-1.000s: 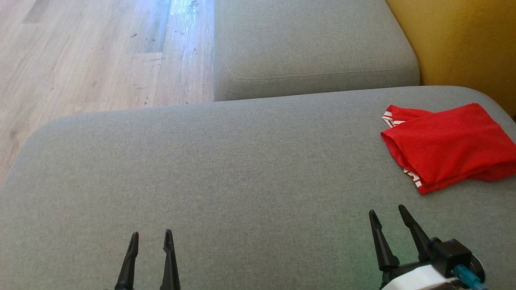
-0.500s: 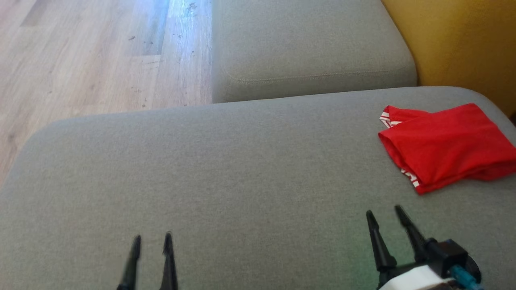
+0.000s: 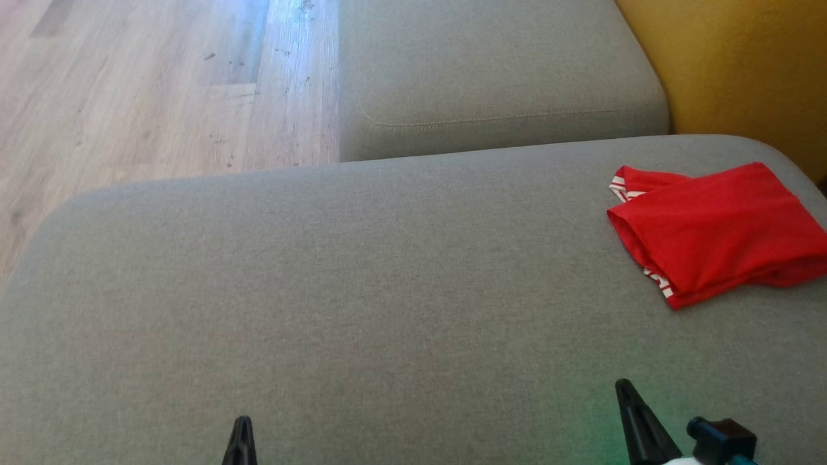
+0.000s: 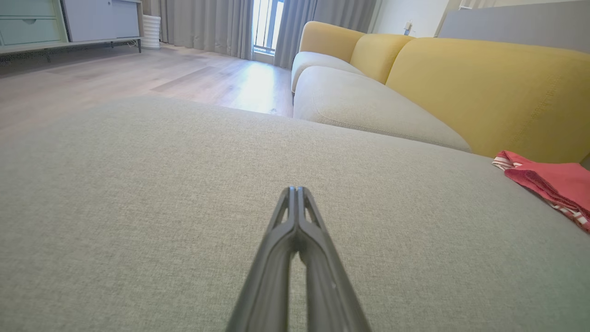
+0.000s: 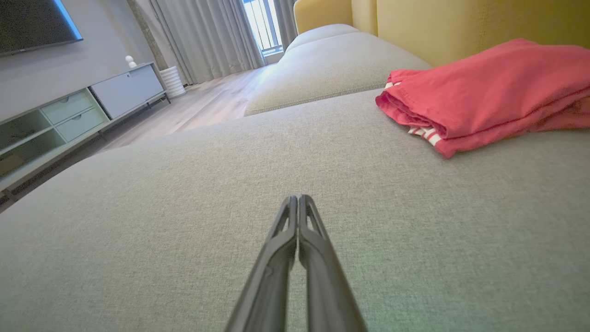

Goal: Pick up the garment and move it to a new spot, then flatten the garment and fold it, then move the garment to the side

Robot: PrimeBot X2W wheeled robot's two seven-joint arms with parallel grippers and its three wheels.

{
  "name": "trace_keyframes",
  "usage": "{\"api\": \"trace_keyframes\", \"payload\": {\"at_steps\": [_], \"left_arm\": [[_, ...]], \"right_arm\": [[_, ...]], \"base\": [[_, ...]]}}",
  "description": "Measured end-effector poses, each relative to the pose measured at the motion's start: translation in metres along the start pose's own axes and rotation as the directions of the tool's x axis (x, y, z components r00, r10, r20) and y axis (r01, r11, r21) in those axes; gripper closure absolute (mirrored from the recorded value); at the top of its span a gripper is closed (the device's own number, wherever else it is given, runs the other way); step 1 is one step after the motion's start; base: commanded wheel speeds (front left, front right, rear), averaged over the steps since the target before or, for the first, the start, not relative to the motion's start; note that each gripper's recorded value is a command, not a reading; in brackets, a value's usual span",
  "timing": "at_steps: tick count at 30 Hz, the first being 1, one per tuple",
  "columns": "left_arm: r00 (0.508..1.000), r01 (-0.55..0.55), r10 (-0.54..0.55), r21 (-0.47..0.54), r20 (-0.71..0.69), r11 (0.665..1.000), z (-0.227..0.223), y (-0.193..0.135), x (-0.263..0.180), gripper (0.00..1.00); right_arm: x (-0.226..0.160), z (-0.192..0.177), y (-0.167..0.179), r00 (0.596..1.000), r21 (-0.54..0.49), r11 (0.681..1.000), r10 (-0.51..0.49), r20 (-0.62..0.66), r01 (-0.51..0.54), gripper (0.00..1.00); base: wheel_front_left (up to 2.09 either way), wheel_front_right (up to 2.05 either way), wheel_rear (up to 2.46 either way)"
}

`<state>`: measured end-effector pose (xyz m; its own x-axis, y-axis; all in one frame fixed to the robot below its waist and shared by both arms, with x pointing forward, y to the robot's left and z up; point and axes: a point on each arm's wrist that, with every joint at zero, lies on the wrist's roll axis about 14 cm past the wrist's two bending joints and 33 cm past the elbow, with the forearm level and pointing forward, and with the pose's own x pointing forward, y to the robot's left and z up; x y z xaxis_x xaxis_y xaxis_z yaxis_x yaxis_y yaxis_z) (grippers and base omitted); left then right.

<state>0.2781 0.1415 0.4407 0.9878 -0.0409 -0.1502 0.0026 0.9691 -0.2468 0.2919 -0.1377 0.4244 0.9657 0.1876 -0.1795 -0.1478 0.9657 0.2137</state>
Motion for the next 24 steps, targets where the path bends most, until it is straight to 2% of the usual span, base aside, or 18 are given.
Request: {"api": "trace_keyframes", "payload": {"at_steps": [11,24], "left_arm": [[1.0,-0.018,0.015,-0.135,-0.019,0.991,0.002,0.004,0.01,1.0],[0.999,-0.036,0.028,-0.28,-0.033,0.959,0.006,0.009,0.02,1.0]], "right_arm": [[0.007,0.008,-0.011,0.999,0.138,0.99,-0.046,0.012,0.044,1.0],[0.013,0.016,-0.022,0.996,0.287,0.955,-0.089,0.02,0.08,1.0]], "base": [[0.0,0.0,0.0],[0.0,0.0,0.0]]}}
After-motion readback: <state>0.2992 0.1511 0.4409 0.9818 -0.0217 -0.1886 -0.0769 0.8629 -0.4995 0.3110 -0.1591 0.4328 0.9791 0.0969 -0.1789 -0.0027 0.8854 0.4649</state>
